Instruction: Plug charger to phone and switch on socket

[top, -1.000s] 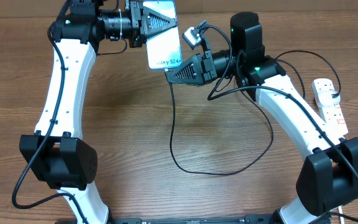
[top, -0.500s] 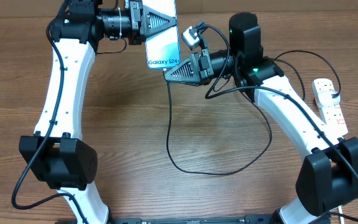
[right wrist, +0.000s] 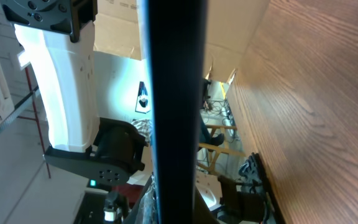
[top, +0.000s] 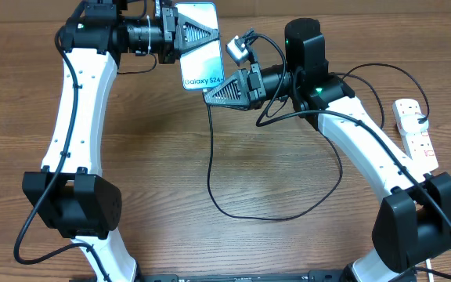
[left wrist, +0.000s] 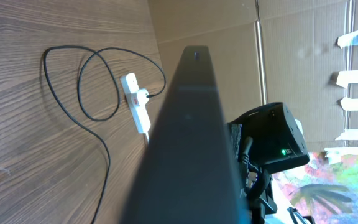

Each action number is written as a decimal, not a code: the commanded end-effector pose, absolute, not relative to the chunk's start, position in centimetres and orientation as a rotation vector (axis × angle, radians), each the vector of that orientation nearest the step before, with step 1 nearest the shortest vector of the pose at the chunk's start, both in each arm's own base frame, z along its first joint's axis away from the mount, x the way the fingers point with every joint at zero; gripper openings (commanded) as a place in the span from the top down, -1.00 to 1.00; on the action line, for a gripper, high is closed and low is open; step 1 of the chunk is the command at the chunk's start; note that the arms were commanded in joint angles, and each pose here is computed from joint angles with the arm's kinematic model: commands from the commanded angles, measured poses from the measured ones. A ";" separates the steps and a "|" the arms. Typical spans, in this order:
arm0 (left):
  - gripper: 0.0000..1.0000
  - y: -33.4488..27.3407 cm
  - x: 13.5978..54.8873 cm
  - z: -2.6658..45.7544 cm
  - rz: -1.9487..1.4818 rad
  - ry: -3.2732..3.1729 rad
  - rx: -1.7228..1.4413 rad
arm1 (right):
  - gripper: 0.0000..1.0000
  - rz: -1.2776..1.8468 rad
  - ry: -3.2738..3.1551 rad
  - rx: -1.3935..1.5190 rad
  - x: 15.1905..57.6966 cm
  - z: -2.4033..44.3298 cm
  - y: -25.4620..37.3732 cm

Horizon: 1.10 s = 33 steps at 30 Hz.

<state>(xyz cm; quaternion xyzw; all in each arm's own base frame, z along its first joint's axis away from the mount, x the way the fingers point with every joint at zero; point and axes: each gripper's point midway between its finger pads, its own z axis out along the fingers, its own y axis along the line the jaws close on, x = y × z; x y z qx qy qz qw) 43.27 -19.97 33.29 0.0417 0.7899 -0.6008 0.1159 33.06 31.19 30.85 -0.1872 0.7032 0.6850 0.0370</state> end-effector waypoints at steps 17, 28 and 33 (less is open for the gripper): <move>0.91 -23.3 40.3 32.8 -1.844 2.356 0.236 | -0.07 1.786 2.029 -0.359 39.0 33.4 30.2; 0.92 -23.2 41.4 32.6 -1.750 2.325 0.276 | -0.47 1.845 1.979 -0.503 38.3 34.0 27.3; 0.91 -23.1 41.6 32.3 -1.725 2.335 0.263 | -1.00 1.933 1.942 -0.617 37.2 34.5 24.2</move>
